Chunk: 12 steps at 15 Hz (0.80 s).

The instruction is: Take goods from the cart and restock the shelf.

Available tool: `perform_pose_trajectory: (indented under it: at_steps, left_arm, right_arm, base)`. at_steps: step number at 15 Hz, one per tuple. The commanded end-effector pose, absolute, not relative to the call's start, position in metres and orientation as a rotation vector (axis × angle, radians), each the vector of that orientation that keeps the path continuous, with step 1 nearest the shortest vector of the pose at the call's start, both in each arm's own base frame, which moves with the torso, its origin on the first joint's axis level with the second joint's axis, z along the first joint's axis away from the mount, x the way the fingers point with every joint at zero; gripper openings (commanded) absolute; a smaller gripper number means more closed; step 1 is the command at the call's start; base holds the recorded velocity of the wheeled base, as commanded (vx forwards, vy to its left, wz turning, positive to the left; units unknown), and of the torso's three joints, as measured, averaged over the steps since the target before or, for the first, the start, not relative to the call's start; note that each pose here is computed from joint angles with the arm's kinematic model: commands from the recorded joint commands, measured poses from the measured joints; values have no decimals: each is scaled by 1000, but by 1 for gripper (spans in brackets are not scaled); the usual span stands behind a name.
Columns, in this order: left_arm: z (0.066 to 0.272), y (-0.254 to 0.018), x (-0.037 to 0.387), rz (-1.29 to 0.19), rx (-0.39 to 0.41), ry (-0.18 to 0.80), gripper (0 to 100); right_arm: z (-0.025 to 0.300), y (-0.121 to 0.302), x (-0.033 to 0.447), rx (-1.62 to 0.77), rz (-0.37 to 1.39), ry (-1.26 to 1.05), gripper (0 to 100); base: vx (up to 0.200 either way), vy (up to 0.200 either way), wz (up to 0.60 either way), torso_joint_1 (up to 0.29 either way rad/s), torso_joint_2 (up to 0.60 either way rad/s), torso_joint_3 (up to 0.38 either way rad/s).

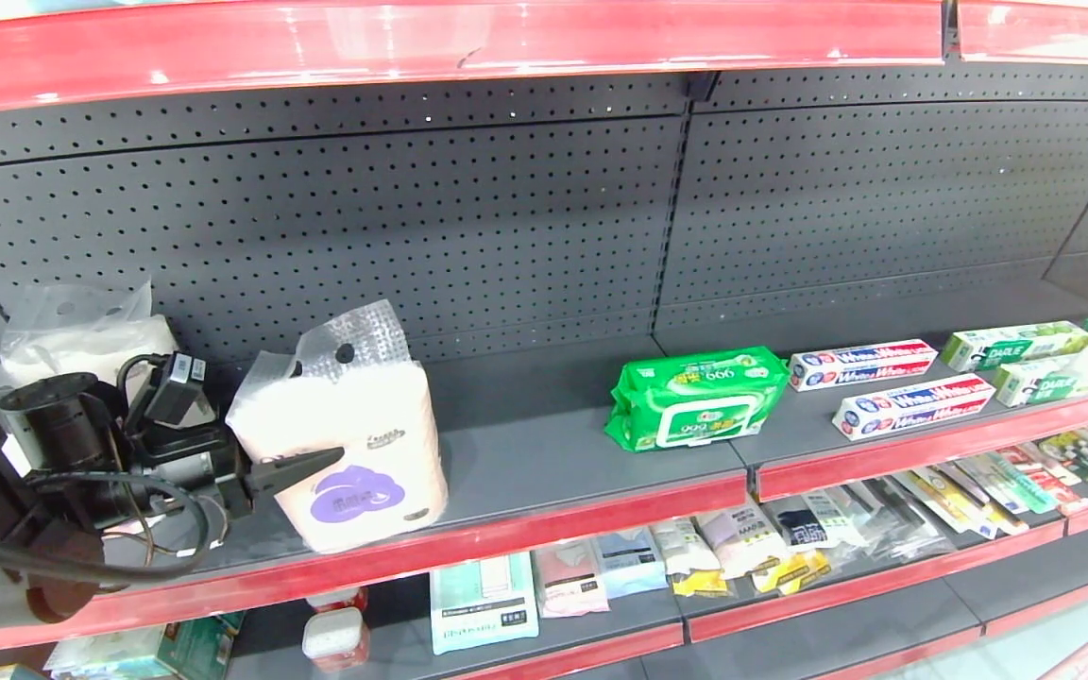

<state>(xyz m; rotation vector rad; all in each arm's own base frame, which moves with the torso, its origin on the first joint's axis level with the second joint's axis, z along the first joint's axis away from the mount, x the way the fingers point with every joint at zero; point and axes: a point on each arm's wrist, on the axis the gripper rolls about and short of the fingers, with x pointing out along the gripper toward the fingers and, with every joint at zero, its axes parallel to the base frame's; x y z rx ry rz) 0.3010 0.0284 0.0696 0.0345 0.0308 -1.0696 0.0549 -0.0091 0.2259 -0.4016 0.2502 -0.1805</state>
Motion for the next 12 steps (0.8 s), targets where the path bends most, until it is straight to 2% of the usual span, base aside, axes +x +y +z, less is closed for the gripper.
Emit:
perform_pose_trajectory:
  at_steps: [1,12]
  left_arm:
    - [68,28,300,-1075,29,37,0]
    - [67,13,301,-1149,24,38,0]
  right_arm:
    - [225,-9,55,-403,-180,252,0]
    - [224,-9,54,-403,-192,258,0]
  base:
    - [0,0,0,0,0,0]
    - [0,0,0,0,0,0]
